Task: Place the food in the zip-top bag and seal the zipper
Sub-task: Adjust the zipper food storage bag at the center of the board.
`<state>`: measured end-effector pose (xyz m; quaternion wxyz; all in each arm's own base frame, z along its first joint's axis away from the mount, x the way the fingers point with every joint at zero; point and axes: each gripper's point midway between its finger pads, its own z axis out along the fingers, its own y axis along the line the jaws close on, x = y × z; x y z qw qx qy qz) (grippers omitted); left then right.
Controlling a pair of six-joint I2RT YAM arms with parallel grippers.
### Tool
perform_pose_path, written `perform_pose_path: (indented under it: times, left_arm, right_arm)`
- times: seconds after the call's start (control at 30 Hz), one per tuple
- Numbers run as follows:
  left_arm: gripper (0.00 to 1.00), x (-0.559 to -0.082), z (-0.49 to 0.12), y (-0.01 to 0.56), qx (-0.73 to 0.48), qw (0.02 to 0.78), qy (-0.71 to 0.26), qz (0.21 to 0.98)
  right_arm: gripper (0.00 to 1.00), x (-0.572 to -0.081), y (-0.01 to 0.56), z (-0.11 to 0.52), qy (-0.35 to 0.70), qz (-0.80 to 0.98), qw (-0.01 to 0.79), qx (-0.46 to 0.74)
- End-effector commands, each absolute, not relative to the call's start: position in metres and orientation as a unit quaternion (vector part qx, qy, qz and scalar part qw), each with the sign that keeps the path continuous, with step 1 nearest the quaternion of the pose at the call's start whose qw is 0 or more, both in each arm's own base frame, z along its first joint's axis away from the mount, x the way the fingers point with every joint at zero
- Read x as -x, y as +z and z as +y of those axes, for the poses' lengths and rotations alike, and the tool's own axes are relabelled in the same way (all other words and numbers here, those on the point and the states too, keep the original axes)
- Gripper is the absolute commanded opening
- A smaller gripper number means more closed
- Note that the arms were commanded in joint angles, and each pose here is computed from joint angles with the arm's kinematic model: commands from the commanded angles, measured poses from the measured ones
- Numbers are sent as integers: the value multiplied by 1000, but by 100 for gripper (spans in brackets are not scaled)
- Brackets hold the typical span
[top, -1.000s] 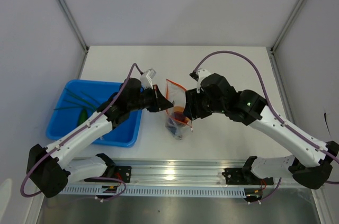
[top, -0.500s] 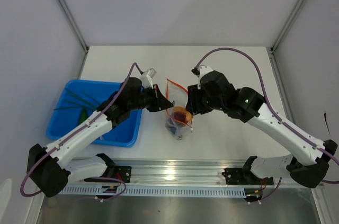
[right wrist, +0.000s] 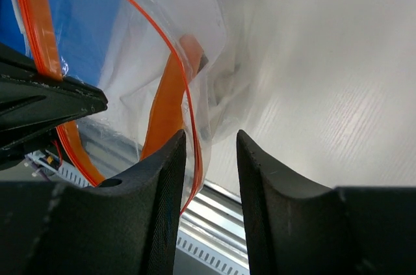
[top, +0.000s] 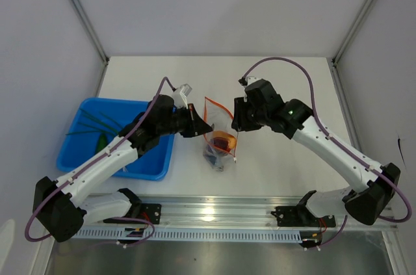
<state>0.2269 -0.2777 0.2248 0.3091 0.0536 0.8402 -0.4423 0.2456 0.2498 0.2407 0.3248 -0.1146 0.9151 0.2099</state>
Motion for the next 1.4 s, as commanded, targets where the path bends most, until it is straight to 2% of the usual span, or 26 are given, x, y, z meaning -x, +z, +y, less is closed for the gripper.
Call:
perform_pose_path:
  times: [0.0, 0.1, 0.2, 0.33, 0.5, 0.53, 0.57, 0.6, 0.67, 0.77, 0.83, 0.97, 1.03, 1.1, 1.37]
  left_arm:
    - [1, -230, -282, 244, -70, 333, -450, 826]
    - [1, -229, -281, 245, -71, 333, -450, 826]
    - [1, -228, -281, 244, -71, 334, -450, 826]
    - [1, -226, -278, 246, -81, 342, -447, 822]
    - [1, -227, -265, 251, -90, 371, -422, 822]
    - [4, -225, -260, 250, -93, 373, -409, 827]
    - [14, -226, -255, 256, -93, 386, -401, 826]
    - [34, -226, -251, 257, -94, 393, -394, 826]
    - [51, -222, -242, 269, -97, 415, -388, 817]
    - [60, -216, -235, 291, -110, 445, -394, 796]
    - [60, -213, -234, 311, -117, 460, -404, 782]
    - [45, -199, -242, 346, -138, 457, -442, 759]
    - [40, -192, -256, 358, -146, 425, -474, 757]
    - [31, -184, -267, 350, -144, 385, -481, 774]
    - [27, -182, -288, 299, -105, 323, -433, 835]
  right_arm:
    - [39, -245, 241, 264, 246, 906, 321, 122]
    - [39, -242, 234, 266, 249, 909, 311, 122]
    - [32, -240, 223, 265, 246, 913, 302, 123]
    - [0, -237, 212, 271, 256, 913, 287, 133]
    - [0, -239, 237, 276, 276, 897, 315, 141]
    - [0, -238, 249, 277, 285, 890, 327, 144]
    - [0, -237, 254, 278, 288, 887, 330, 144]
    - [0, -237, 259, 279, 292, 885, 333, 143]
    - [0, -233, 268, 282, 296, 881, 338, 148]
    - [0, -231, 273, 285, 287, 880, 346, 155]
    - [0, -232, 273, 284, 275, 882, 351, 153]
    - [0, -233, 273, 283, 249, 887, 359, 151]
    - [0, -235, 273, 282, 240, 888, 365, 146]
    - [0, -236, 271, 283, 233, 890, 365, 142]
    - [0, -237, 271, 284, 229, 891, 369, 132]
